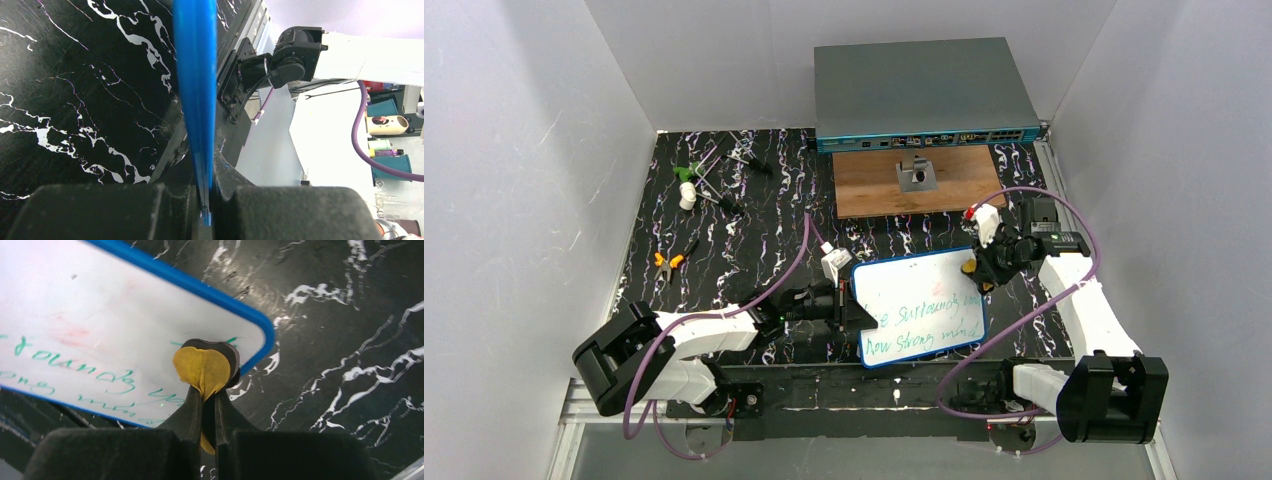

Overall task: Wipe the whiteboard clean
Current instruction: Erase the whiteboard at the center of the board.

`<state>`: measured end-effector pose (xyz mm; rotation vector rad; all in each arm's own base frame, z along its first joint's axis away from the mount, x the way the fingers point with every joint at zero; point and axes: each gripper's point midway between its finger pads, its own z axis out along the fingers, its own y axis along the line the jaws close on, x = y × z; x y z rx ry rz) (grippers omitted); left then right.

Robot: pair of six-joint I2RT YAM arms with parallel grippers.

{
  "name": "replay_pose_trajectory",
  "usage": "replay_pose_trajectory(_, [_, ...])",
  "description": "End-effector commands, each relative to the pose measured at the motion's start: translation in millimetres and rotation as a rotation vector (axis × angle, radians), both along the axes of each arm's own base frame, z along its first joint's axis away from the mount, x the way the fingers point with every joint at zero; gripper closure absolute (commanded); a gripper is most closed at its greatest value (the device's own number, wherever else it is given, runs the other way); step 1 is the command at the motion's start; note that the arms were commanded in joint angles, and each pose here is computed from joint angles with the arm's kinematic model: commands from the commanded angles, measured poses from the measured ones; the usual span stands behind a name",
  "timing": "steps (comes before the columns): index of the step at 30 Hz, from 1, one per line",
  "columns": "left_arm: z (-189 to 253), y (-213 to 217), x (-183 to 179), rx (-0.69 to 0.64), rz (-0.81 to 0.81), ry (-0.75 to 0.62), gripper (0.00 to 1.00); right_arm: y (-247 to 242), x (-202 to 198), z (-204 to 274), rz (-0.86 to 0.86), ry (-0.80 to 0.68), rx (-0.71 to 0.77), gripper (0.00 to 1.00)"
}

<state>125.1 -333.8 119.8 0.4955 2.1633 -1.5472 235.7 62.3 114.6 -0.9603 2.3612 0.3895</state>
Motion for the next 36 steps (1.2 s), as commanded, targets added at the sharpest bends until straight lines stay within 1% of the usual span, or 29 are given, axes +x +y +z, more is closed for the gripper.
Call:
replay_pose_trajectory(1, [47.2, -8.0, 2.1, -0.15, -0.039, -0.143, 1.0, 24.7, -37.5, -2.5, 0.169, 0.059, 0.091, 0.99])
replay_pose_trajectory(4, [48.3, -9.0, 2.0, -0.154, -0.044, -0.141, 1.0, 33.7, -29.0, 10.8, 0.15, 0.015, 0.142, 0.99])
replay_pose_trajectory(6, [48.1, -9.0, 1.4, -0.154, -0.045, -0.139, 1.0, 28.5, -9.2, 19.6, 0.055, -0.027, 0.126, 0.99])
replay_pose_trajectory(9, [47.9, -8.1, 1.3, -0.154, -0.042, -0.138, 1.0, 8.0, 22.0, 29.0, -0.089, -0.097, 0.04, 0.99])
replay_pose_trajectory(12, [48.0, -7.3, 1.3, -0.157, -0.038, -0.14, 1.0, -8.4, 31.8, 25.0, -0.143, -0.109, -0.042, 0.99])
replay_pose_trajectory(15, [48.1, -7.1, 0.4, -0.16, -0.04, -0.141, 1.0, -17.8, 24.5, 10.9, -0.123, -0.064, -0.107, 0.99])
replay_pose_trajectory(17, [48.0, -6.7, 0.2, -0.162, -0.042, -0.143, 1.0, -17.1, 15.2, 2.9, -0.085, -0.031, -0.117, 0.99])
replay_pose_trajectory(22, [48.1, -7.4, -0.2, -0.165, -0.045, -0.144, 1.0, 12.1, -15.4, -4.3, 0.081, 0.023, -0.028, 0.99])
replay_pose_trajectory(24, [48.2, -7.9, 0.3, -0.167, -0.046, -0.143, 1.0, 24.2, -21.5, -2.2, 0.127, 0.017, 0.001, 0.99])
replay_pose_trajectory(27, [47.6, -7.8, 0.0, -0.167, -0.045, -0.138, 1.0, 37.7, -21.9, 9.8, 0.152, 0.002, 0.068, 0.99])
replay_pose_trajectory(29, [47.0, -7.4, -0.2, -0.166, -0.045, -0.139, 1.0, 37.2, -13.4, 16.2, 0.127, -0.017, 0.067, 0.99])
replay_pose_trajectory(33, [47.7, -6.4, -0.5, -0.167, -0.042, -0.139, 1.0, 1.0, 22.7, 13.8, -0.057, -0.097, -0.097, 0.99])
replay_pose_trajectory(36, [47.8, -5.9, -1.4, -0.165, -0.044, -0.142, 1.0, -21.1, 34.5, 13.5, -0.135, -0.131, -0.186, 0.99])
